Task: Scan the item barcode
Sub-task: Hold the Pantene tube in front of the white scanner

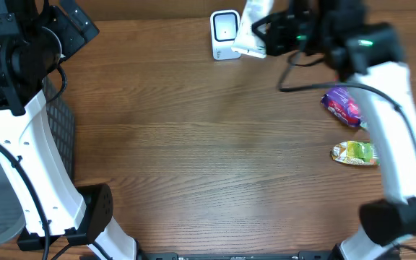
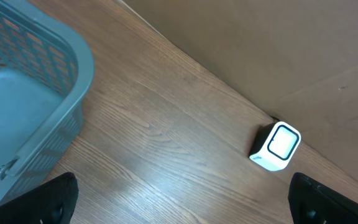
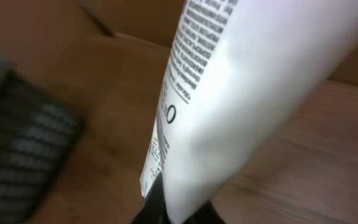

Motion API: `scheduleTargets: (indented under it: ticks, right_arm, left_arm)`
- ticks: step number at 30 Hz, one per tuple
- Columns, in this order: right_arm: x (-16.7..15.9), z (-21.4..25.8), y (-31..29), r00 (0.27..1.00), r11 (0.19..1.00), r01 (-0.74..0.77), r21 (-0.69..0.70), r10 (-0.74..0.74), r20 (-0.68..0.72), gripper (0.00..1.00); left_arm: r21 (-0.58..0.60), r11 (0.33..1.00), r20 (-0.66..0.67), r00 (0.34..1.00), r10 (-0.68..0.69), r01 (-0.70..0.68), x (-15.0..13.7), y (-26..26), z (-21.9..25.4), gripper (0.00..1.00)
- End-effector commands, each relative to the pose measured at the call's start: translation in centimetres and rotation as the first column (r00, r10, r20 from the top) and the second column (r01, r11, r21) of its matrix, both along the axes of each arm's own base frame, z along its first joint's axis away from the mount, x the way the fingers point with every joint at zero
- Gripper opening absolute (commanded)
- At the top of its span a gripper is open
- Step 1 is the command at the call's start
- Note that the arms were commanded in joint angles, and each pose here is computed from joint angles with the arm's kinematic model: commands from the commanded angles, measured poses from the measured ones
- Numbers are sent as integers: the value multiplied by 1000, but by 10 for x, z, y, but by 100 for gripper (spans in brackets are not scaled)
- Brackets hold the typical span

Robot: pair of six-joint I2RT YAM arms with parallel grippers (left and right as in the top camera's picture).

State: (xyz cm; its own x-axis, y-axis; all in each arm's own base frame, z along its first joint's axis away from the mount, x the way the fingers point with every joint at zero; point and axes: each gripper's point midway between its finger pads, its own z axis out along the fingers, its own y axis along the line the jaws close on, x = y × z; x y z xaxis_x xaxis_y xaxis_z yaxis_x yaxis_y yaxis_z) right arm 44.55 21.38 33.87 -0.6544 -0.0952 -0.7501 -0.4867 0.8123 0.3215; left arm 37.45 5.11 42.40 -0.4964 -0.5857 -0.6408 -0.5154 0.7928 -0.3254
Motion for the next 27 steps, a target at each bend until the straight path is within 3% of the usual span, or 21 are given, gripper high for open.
scheduleTargets:
  ticks: [1, 6, 9, 18, 27]
  right_arm:
    - [46, -20, -19, 954, 902, 275, -332, -214, 209, 3]
    - [86, -57, -32, 887, 659, 447, -605, -239, 394, 3]
    - [108, -72, -32, 857, 534, 500, -681, -194, 477, 4]
    - [163, -118, -24, 848, 440, 482, -758, -18, 529, 4]
    - [179, -155, -28, 869, 391, 440, -808, 40, 493, 4]
  left_arm:
    - [-7, 1000, 5, 1000, 3, -3, -1, -1, 1, 100]
    - [-7, 1000, 5, 1000, 2, -2, -1, -1, 1, 100]
    - [-6, 1000, 5, 1000, 2, -2, -1, -1, 1, 100]
    - [-7, 1000, 5, 1000, 2, -2, -1, -1, 1, 100]
    - [-7, 1000, 5, 1000, 2, -2, -1, -1, 1, 100]
